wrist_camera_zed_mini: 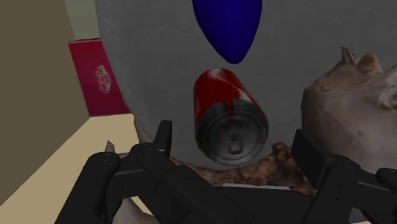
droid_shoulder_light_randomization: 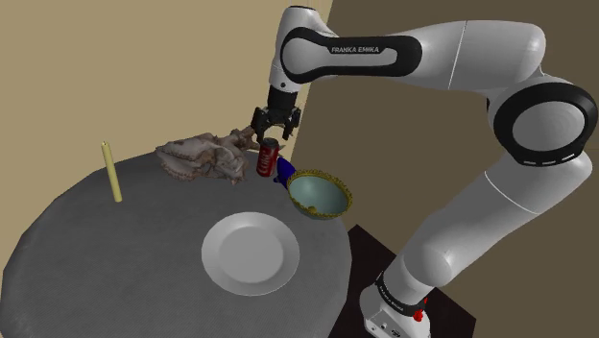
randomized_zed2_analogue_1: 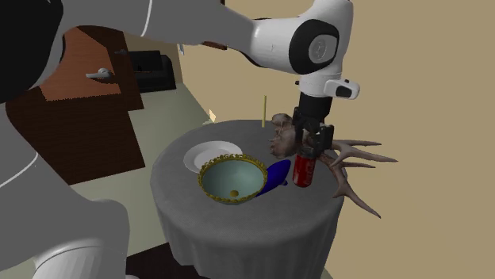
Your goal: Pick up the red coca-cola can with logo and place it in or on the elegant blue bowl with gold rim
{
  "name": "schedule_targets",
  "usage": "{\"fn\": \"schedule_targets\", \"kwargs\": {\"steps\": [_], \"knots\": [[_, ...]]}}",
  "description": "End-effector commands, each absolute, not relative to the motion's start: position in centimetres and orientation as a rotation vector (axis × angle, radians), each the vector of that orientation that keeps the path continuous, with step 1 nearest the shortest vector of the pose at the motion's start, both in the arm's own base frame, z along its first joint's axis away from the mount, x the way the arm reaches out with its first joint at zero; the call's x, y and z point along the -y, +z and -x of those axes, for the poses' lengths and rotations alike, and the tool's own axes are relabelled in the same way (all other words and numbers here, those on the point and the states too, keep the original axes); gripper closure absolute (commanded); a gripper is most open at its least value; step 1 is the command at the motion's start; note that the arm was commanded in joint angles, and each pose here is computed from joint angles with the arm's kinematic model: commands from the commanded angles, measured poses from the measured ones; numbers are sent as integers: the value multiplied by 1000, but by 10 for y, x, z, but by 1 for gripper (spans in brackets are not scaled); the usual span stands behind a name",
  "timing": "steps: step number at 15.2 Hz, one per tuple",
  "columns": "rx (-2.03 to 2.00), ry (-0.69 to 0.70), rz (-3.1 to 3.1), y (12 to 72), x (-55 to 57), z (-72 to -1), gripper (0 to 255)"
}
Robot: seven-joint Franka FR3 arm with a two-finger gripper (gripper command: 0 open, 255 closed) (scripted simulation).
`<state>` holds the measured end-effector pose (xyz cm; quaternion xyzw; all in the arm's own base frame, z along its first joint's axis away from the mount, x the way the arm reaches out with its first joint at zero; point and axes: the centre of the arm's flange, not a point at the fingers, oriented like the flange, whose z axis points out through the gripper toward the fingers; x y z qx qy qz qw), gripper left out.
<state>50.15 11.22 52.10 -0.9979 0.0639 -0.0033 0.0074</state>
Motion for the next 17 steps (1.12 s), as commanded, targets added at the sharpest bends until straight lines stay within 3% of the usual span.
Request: {"fn": "schedule_targets", "kwargs": {"steps": [1, 12, 13, 17], "knots": [[-201, -12, 3120, 509, -113, -503, 0], [-201, -12, 3120, 491, -114, -504, 0], [-201, -12, 3120, 491, -114, -504, 255], [-201, -12, 3120, 491, -114, -504, 255]]}}
